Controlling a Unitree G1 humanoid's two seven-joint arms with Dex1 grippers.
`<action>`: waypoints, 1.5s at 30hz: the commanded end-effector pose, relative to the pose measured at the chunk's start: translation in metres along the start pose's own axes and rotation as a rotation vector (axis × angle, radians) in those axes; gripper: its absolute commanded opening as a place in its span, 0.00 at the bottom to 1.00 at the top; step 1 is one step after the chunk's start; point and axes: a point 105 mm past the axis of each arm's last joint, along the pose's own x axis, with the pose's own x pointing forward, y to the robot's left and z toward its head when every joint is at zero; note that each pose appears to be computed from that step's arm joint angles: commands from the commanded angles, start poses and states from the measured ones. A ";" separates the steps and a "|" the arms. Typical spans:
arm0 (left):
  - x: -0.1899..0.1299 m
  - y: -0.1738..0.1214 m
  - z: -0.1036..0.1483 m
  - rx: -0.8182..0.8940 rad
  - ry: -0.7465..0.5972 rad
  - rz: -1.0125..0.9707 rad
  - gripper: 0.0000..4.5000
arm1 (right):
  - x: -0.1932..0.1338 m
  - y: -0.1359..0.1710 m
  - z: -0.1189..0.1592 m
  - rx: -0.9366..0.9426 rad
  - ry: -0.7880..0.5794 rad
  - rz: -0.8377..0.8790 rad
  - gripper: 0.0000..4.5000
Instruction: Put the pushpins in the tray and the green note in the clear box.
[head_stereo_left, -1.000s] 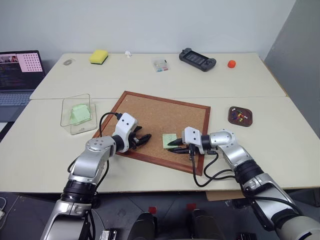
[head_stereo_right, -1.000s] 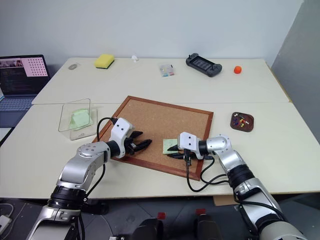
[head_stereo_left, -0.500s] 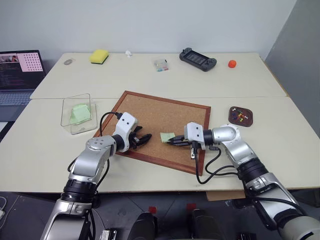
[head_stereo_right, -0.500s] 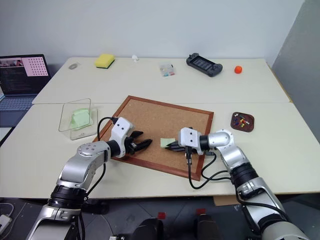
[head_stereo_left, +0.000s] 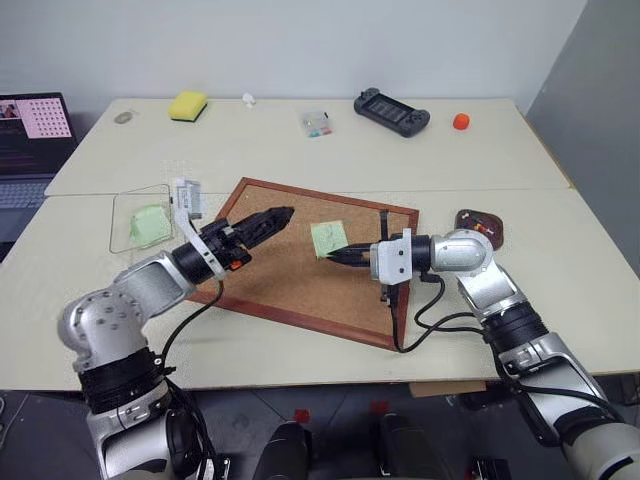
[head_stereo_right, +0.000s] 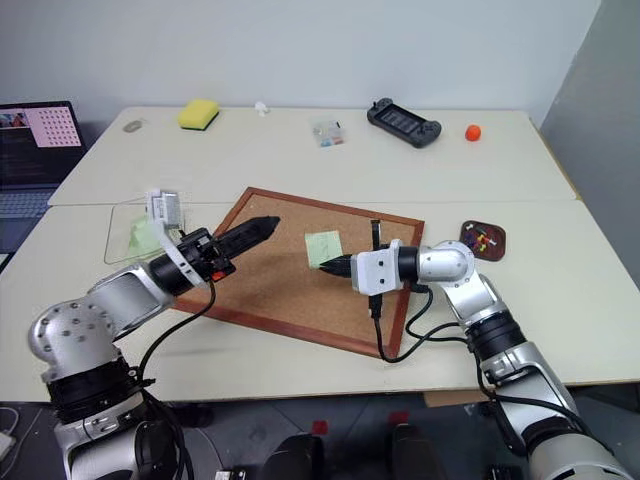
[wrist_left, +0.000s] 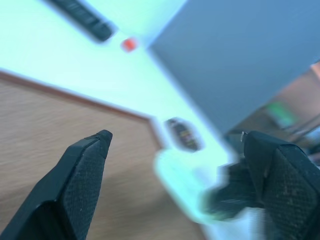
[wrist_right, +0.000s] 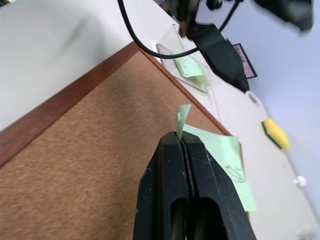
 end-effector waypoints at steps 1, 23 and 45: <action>0.004 -0.008 -0.016 -0.090 0.038 -0.018 0.98 | 0.003 -0.017 0.016 -0.123 -0.050 -0.054 0.00; 0.030 -0.019 -0.025 -0.140 -0.003 -0.089 0.46 | 0.010 -0.012 0.027 -0.199 -0.091 -0.066 0.00; 0.031 -0.009 -0.026 -0.116 0.011 -0.024 0.00 | 0.007 -0.018 0.032 -0.125 -0.114 -0.091 0.38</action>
